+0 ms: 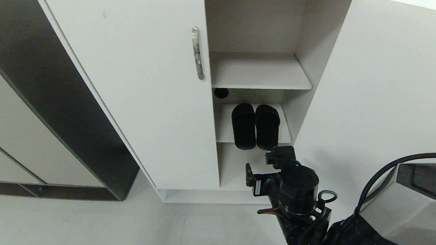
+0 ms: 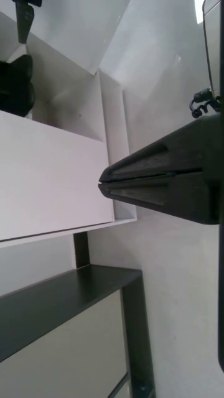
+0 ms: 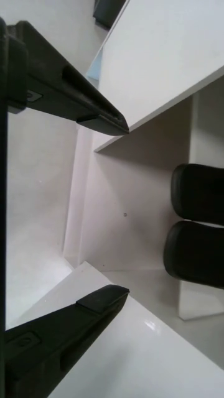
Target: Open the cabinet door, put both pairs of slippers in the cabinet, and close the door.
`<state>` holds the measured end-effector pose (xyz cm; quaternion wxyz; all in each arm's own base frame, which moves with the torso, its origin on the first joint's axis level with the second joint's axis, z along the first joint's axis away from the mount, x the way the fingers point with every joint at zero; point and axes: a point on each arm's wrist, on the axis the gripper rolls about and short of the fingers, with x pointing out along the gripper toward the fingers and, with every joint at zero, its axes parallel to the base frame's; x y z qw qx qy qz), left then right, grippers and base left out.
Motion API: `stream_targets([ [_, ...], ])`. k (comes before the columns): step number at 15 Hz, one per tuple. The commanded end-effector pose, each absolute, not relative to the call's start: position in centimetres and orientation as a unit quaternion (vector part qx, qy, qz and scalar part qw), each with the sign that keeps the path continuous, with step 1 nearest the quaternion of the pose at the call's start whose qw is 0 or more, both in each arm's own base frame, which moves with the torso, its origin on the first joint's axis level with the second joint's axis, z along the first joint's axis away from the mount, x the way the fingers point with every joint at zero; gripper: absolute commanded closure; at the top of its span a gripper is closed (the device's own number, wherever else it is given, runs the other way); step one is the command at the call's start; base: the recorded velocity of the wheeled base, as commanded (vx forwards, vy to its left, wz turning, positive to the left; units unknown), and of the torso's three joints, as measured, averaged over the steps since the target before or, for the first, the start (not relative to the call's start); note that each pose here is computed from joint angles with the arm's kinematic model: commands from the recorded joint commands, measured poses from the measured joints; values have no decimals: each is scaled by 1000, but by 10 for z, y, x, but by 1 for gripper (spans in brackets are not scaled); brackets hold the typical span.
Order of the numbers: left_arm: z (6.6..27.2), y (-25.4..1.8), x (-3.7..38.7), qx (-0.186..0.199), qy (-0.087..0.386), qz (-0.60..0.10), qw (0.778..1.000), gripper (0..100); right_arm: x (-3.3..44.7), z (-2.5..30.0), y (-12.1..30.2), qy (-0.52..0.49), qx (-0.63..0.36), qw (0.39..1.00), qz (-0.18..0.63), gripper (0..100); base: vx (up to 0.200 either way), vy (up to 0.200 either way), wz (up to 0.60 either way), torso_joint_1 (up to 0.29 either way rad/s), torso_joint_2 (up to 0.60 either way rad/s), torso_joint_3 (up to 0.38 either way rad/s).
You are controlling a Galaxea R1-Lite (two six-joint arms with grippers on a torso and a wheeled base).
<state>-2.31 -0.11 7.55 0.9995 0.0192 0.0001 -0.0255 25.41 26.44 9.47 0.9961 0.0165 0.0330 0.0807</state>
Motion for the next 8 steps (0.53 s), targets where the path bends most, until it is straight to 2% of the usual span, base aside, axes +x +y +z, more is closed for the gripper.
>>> stream_targets([
  [1, 75, -1, -23, 19, 1, -25, 999, 100, 254, 93, 264, 35, 14, 996, 80, 0, 0, 0, 0, 2, 2, 193],
  [8, 75, -1, -23, 20, 1, -25, 999, 100, 253, 88, 263, 42, 9, 996, 80, 0, 0, 0, 0, 4, 1, 202],
])
